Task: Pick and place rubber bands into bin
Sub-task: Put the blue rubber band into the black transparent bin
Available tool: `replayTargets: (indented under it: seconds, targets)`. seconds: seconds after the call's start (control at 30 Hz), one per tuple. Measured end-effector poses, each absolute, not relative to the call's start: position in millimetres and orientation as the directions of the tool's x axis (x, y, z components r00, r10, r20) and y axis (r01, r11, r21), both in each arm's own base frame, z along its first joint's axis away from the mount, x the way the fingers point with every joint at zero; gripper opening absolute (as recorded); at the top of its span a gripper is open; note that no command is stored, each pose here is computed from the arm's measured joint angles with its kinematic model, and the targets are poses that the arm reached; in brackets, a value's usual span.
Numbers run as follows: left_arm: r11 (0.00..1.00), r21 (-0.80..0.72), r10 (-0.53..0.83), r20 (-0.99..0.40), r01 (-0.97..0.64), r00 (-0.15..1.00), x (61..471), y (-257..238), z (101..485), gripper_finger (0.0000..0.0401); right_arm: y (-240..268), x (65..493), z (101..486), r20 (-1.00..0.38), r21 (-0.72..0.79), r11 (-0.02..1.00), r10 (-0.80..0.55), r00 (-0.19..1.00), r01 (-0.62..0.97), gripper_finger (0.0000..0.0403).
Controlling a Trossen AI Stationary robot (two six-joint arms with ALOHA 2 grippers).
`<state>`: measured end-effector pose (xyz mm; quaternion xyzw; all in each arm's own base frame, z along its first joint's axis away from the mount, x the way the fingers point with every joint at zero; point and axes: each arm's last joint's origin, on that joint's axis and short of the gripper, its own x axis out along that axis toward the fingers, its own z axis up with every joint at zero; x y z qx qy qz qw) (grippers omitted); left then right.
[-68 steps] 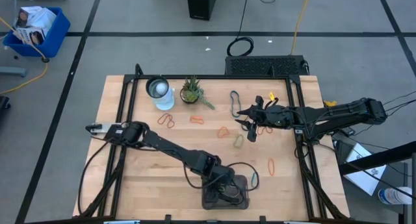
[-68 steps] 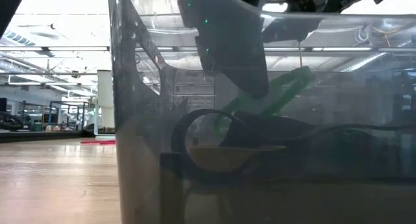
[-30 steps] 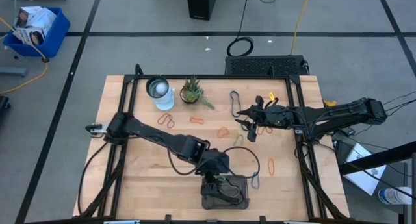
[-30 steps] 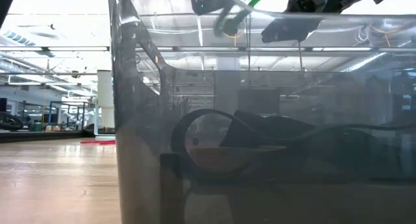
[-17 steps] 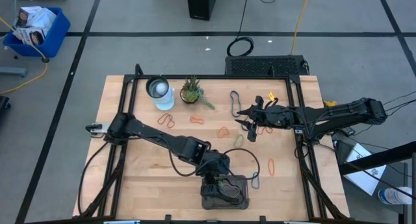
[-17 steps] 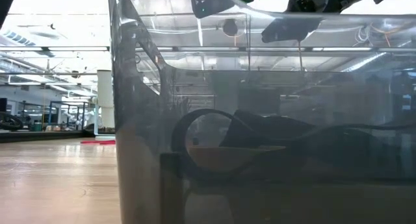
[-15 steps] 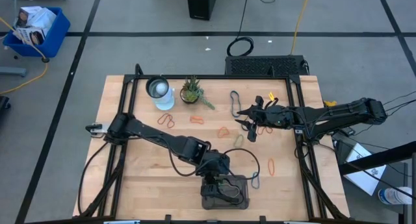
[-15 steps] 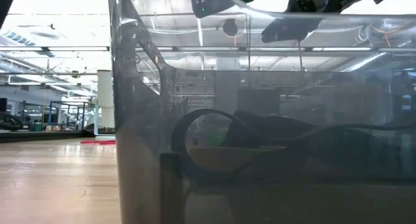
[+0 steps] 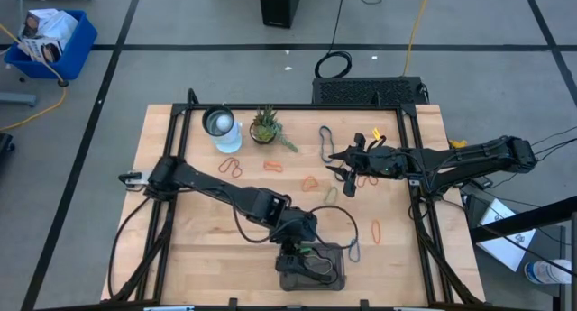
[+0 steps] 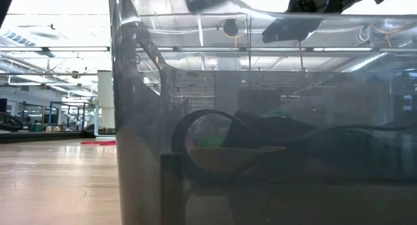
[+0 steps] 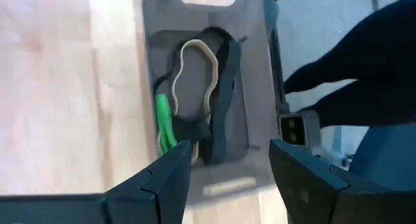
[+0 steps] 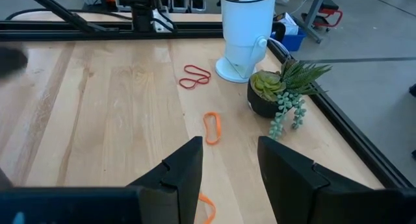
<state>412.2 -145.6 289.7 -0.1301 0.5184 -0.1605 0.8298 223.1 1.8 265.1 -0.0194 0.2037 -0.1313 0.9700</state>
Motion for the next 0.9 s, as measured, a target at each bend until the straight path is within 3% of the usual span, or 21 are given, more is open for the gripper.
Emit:
replayTargets:
  seconds: [0.2,0.4,0.63,0.9]
  targets:
    - [0.966,-0.179,-0.257,-0.673,0.185,0.693,379.9,-131.6,368.1,0.0214,4.0,219.0,270.0,-0.380,-0.021,0.983,-0.178,0.907,0.184,0.0141]
    - [0.940,-0.176,-0.341,-0.468,0.293,0.815,332.4,-108.0,399.4,0.0214,7.8,202.0,281.8,-0.357,0.080,0.991,-0.074,0.931,0.110,0.0141]
    - [0.936,-0.186,-0.340,-0.258,0.299,0.904,262.8,-75.6,383.5,0.0214,15.1,184.5,288.9,-0.351,0.141,0.983,-0.059,0.935,0.115,0.0141]
    - [0.930,-0.224,-0.320,-0.103,0.292,0.942,186.6,-49.9,331.5,0.0214,27.1,179.6,266.1,-0.554,0.229,0.954,-0.038,0.832,0.196,0.0141]
